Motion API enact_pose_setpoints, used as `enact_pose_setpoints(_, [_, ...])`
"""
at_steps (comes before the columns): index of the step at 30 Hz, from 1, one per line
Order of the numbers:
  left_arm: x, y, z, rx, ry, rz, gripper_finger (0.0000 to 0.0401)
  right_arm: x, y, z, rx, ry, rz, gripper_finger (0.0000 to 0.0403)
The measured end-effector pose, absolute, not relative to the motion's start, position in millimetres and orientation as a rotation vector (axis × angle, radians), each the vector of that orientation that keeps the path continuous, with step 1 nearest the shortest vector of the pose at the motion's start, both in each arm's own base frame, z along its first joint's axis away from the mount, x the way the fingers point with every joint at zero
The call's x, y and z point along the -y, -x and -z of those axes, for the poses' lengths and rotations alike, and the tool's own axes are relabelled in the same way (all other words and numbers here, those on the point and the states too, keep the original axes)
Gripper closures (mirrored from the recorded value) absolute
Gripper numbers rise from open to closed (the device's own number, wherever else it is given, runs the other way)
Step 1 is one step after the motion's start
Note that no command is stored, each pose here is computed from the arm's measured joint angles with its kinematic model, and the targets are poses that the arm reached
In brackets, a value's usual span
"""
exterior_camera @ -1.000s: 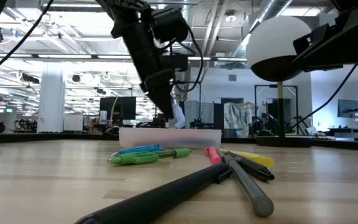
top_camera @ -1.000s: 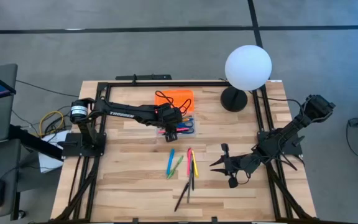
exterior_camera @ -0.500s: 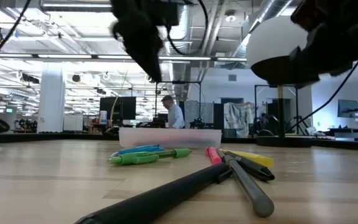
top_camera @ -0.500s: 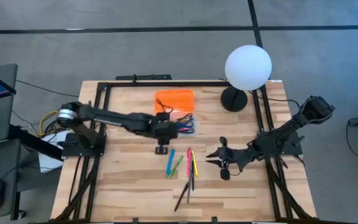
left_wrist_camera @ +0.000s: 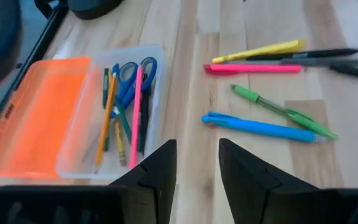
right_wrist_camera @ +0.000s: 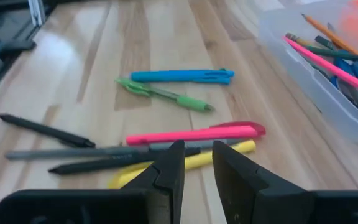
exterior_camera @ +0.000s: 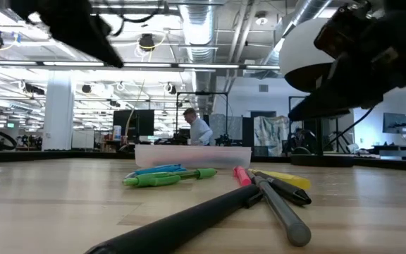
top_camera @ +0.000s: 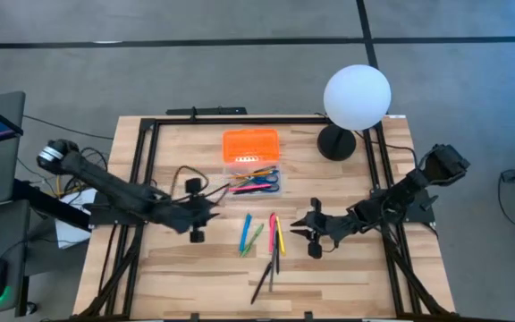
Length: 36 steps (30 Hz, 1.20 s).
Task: Pick & place school supplies into a supply box
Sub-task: Put the yellow pen into the supply box
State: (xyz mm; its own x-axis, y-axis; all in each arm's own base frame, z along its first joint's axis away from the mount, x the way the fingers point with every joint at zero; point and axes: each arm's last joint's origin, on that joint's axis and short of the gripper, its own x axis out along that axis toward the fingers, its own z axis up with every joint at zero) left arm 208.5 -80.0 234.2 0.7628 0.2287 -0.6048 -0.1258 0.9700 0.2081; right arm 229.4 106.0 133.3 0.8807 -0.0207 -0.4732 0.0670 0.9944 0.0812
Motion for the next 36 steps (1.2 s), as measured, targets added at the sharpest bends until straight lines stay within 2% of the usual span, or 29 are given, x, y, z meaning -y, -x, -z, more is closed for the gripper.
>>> enact_pose_setpoints(5, [78.6,-179.0,-204.2,-0.533,-0.101,-0.185,0.0287,-109.8,-237.0,-141.7,-0.461,-0.129,0.049,0.0327])
enact_pose_setpoints(14, [79.3,-158.4,-171.9,-0.409,-0.101,-0.141,0.0287,-119.4,-263.7,-137.1,-0.48,-0.173,0.082,0.0327])
enact_pose_setpoints(27, [81.5,-143.2,-149.6,-0.365,-0.109,-0.151,0.0287,-111.8,-300.0,-128.5,-0.732,-0.332,0.473,0.0327])
enact_pose_setpoints(36, [82.6,-138.4,-144.4,-0.352,-0.107,-0.147,0.0287,-122.1,-324.5,-130.1,-0.837,-0.31,0.506,0.0327])
